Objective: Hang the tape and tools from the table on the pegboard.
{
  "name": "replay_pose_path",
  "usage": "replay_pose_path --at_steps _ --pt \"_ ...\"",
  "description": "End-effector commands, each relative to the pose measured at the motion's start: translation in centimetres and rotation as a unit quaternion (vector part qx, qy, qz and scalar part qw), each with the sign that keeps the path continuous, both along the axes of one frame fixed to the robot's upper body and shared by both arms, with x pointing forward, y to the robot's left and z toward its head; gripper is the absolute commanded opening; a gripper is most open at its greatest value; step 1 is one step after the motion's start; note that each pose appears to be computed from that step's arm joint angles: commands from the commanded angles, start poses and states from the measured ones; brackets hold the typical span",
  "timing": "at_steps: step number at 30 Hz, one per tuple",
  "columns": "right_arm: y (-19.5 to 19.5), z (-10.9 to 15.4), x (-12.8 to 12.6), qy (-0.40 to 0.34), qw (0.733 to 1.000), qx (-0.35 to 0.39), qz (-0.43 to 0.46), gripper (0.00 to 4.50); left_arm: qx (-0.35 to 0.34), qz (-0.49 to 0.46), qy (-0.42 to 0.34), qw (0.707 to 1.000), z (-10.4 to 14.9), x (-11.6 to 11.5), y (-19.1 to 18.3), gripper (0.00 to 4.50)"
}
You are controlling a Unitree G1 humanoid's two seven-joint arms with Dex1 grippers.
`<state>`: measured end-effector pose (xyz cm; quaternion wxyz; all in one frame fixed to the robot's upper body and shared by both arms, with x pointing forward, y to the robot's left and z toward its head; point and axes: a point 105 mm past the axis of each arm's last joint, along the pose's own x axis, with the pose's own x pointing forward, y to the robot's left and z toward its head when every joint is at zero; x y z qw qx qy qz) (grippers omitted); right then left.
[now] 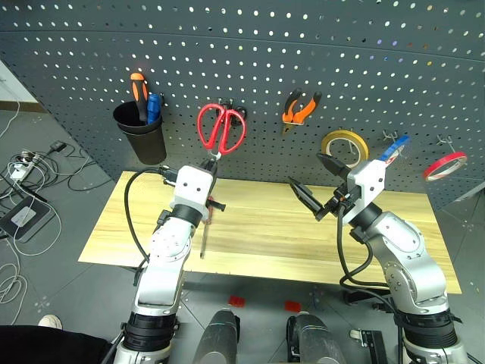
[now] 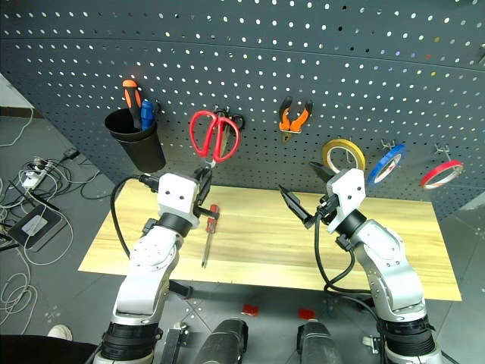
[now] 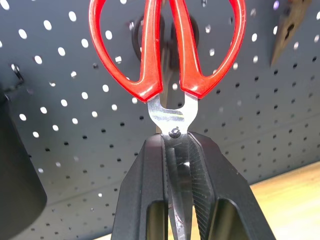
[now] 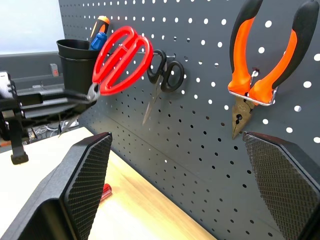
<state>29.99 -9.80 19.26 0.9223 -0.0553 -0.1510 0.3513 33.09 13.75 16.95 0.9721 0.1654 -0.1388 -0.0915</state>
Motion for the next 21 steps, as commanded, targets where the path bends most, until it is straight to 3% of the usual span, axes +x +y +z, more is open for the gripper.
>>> replay_pose_path --at_steps 1,21 --pt "0.5 0.9 -0.7 -0.021 1.0 0.004 0.012 4.5 -0.004 -0.003 -0.036 0.999 1.5 -0.9 -0.3 0.3" --pt "0.6 0.6 -0.9 -0.019 1.0 0.002 0.01 4.5 -0.005 -0.04 -0.025 0.999 1.0 -1.0 -1.9 0.3"
